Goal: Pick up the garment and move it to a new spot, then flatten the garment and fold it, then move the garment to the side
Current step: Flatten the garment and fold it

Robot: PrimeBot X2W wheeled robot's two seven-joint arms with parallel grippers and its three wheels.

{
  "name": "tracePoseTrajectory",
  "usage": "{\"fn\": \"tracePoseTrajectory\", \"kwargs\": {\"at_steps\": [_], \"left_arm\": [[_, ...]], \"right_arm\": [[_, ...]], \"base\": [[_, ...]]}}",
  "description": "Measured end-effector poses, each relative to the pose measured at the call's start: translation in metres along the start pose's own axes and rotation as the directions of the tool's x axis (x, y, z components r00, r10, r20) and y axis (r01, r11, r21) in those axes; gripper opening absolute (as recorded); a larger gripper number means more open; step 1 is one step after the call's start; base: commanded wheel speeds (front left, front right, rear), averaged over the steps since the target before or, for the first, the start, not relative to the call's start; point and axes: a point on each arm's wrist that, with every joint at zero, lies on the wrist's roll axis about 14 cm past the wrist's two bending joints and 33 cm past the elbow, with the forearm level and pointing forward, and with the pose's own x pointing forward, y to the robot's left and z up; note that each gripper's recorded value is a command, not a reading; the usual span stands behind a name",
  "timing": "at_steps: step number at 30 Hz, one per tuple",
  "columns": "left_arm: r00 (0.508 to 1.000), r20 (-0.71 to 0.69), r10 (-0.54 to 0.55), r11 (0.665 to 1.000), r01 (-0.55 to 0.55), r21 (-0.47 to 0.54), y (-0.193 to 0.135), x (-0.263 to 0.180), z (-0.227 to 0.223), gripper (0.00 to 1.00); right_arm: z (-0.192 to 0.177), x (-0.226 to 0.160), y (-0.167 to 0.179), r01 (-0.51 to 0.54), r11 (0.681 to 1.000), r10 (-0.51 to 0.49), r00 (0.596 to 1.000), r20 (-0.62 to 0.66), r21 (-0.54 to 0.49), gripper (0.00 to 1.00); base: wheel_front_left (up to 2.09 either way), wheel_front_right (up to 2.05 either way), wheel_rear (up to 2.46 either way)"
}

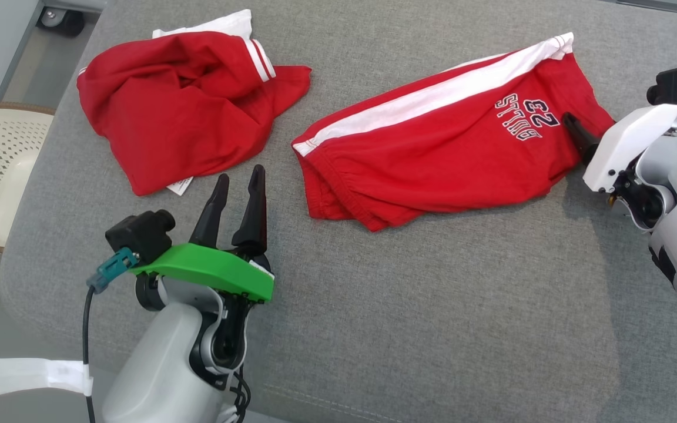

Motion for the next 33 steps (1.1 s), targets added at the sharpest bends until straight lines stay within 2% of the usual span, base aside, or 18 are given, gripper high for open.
{"fn": "tracePoseTrajectory", "kwargs": {"at_steps": [1,2,3,4,6,7,8,9,10,18,23,29,33], "left_arm": [[1.0,0.001,-0.001,1.0,0.001,-0.002,0.0,-0.001,0.0,1.0],[1.0,0.001,-0.001,1.0,0.001,-0.004,0.0,-0.002,0.0,1.0],[1.0,0.001,-0.001,1.0,0.001,-0.004,0.0,-0.003,0.0,1.0],[1.0,0.002,-0.002,1.0,0.002,-0.005,-0.001,-0.003,0.0,1.0],[1.0,0.003,-0.003,1.0,0.003,0.001,-0.001,-0.004,0.0,1.0],[1.0,0.002,-0.002,1.0,0.002,0.002,-0.001,-0.005,-0.001,1.0],[1.0,0.0,-0.001,1.0,0.001,0.004,0.0,-0.006,-0.002,1.0],[1.0,0.0,-0.001,1.0,0.001,0.005,0.0,-0.007,-0.002,1.0],[1.0,0.001,-0.002,1.0,0.002,0.006,0.0,-0.007,-0.002,1.0],[1.0,0.019,-0.008,1.0,0.007,0.019,0.0,-0.007,0.003,1.0],[1.0,0.012,-0.028,0.999,0.028,0.015,-0.007,-0.008,-0.001,1.0],[0.999,-0.001,-0.054,0.998,0.054,0.016,-0.013,-0.007,-0.005,1.0],[0.997,-0.022,-0.078,0.997,0.078,0.02,-0.02,-0.009,-0.012,1.0]], "right_arm": [[0.0,0.0,0.0,0.002,1.0,-0.002,1.0,-0.001,0.009,0.98],[-0.001,0.0,0.0,0.003,1.0,-0.003,1.0,-0.001,0.019,0.84],[-0.001,-0.001,0.0,0.005,1.0,-0.005,1.0,0.0,0.027,0.6],[-0.001,-0.001,0.0,0.006,0.999,-0.006,1.0,0.0,0.036,0.5],[-0.003,-0.001,0.002,0.004,0.999,-0.004,1.0,-0.004,0.04,0.37],[-0.004,-0.001,0.002,0.004,0.999,-0.004,1.0,-0.005,0.04,0.23],[-0.004,-0.001,0.002,0.004,0.999,-0.003,1.0,-0.006,0.041,0.23],[-0.004,-0.002,0.002,0.003,0.999,-0.003,1.0,-0.005,0.041,0.05],[-0.005,-0.002,0.003,0.003,0.999,-0.003,1.0,-0.004,0.042,0.0],[0.008,-0.009,0.007,-0.014,0.999,0.01,0.996,0.088,0.05,0.0],[0.022,-0.02,0.01,-0.03,0.989,-0.002,0.978,0.21,0.146,0.0],[-0.006,-0.042,0.0,-0.004,0.957,-0.076,0.961,0.265,0.288,0.0],[-0.021,-0.057,0.0,0.0,0.939,-0.104,0.953,0.283,0.343,0.0]], "base": [[0.0,0.0,0.0],[0.0,0.0,0.0],[0.0,0.0,0.0],[0.0,0.0,0.0],[0.0,0.0,0.0],[0.0,0.0,0.0],[0.0,0.0,0.0],[0.0,0.0,0.0],[0.0,0.0,0.0],[0.0,0.0,0.0],[0.0,0.0,0.0],[0.0,0.0,0.0],[0.0,0.0,0.0]]}}
